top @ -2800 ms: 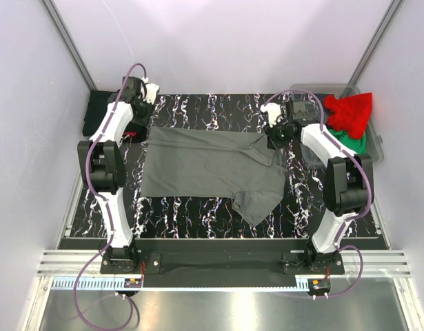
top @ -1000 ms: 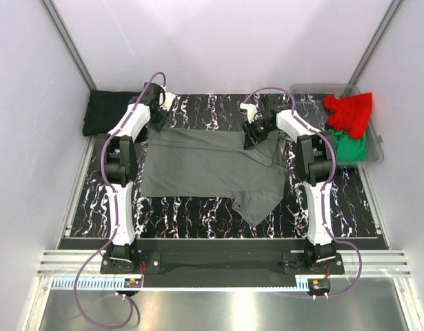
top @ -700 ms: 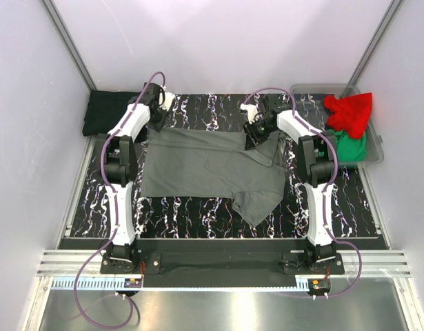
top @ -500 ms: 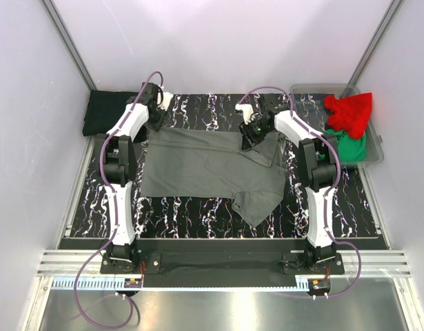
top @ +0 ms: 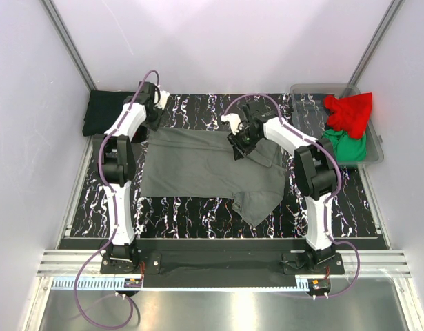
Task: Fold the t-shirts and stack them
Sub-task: Fold the tshirt
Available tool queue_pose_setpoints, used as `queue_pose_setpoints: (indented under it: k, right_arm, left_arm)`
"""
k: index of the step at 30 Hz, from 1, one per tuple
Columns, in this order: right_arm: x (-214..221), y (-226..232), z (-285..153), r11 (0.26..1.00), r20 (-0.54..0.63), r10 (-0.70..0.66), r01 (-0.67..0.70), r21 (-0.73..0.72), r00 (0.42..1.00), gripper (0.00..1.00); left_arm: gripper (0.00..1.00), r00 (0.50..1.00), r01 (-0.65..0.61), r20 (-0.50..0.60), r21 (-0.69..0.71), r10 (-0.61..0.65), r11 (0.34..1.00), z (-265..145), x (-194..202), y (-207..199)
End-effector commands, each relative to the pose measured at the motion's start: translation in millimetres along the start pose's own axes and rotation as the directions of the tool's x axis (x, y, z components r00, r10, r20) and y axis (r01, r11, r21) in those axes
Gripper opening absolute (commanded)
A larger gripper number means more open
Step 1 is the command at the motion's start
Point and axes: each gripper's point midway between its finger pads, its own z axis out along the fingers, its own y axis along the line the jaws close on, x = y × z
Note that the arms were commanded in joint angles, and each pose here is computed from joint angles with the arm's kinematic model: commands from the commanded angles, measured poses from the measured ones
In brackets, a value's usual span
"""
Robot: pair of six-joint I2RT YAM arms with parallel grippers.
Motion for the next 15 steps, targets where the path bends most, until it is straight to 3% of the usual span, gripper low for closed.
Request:
queue_pose_setpoints:
  k: [1,15]
  right_arm:
    - [-26,-30,-42,0.989,0.087,-0.035,0.022,0.144,0.996,0.38]
    - [-11,-94,-44,0.978,0.103,0.052,-0.071,0.194,0.993,0.38]
  left_arm:
    - [0.33,0.989,0.023,0.145,-0.030,-0.019,0.999,-39,-42,15]
    - [0.33,0.993,-0.004,0.121,-0.022,0.006,1.000,-44,-30,7]
